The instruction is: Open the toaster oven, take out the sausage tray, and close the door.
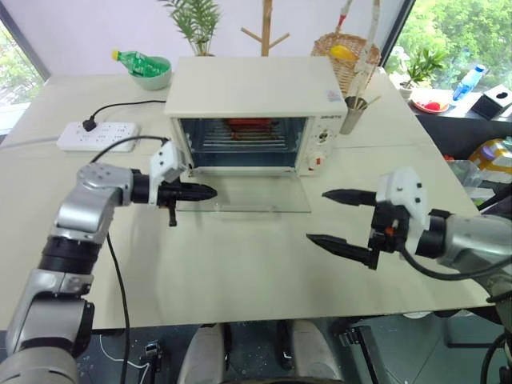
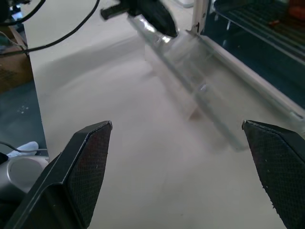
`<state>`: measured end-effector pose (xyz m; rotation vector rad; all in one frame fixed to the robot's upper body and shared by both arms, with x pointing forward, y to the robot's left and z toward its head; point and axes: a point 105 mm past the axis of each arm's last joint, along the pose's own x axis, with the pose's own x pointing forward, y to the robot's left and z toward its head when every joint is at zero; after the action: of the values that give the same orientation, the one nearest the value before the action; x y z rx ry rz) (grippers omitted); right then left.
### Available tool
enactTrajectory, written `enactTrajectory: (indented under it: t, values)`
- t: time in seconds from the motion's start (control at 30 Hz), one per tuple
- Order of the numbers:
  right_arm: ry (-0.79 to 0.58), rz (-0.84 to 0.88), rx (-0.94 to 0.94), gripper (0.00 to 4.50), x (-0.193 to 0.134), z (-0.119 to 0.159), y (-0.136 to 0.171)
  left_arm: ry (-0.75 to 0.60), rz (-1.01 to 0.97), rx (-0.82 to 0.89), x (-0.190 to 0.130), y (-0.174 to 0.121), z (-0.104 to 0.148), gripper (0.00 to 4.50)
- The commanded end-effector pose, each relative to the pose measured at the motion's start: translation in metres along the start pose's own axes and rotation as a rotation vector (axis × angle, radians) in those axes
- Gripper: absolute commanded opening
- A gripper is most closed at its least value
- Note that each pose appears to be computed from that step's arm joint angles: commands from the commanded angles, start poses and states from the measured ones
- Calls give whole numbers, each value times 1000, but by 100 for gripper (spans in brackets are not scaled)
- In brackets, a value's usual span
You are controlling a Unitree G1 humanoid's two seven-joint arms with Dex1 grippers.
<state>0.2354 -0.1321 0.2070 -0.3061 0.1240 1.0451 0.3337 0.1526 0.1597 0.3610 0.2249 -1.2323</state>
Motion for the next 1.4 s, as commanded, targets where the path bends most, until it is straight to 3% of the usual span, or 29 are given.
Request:
enactTrajectory:
  t: [0.03, 0.3, 0.53, 0.73, 1.1, 1.2, 1.4]
  values:
    - [-38, -62, -46, 450, 2, 11, -11, -36, 51, 2, 2, -4, 1, 4]
    - [-39, -99, -81, 450, 19, 13, -25, -43, 134, -84, 12, -7, -23, 4]
    - [-36, -156, -179, 450, 46, 19, -50, -176, 184, -219, -24, -2, 5, 4]
    - [24, -172, -358, 450, 86, 15, -64, -325, 143, -361, -67, -24, 41, 4]
    - [35, -198, -528, 450, 143, 16, -70, -250, 361, -288, -92, -38, 36, 4]
    - [37, -202, -550, 450, 154, 15, -73, -232, 354, -256, -91, -42, 38, 91]
    - [43, -246, -645, 450, 173, 15, -87, -265, 372, -220, -92, -41, 45, 405]
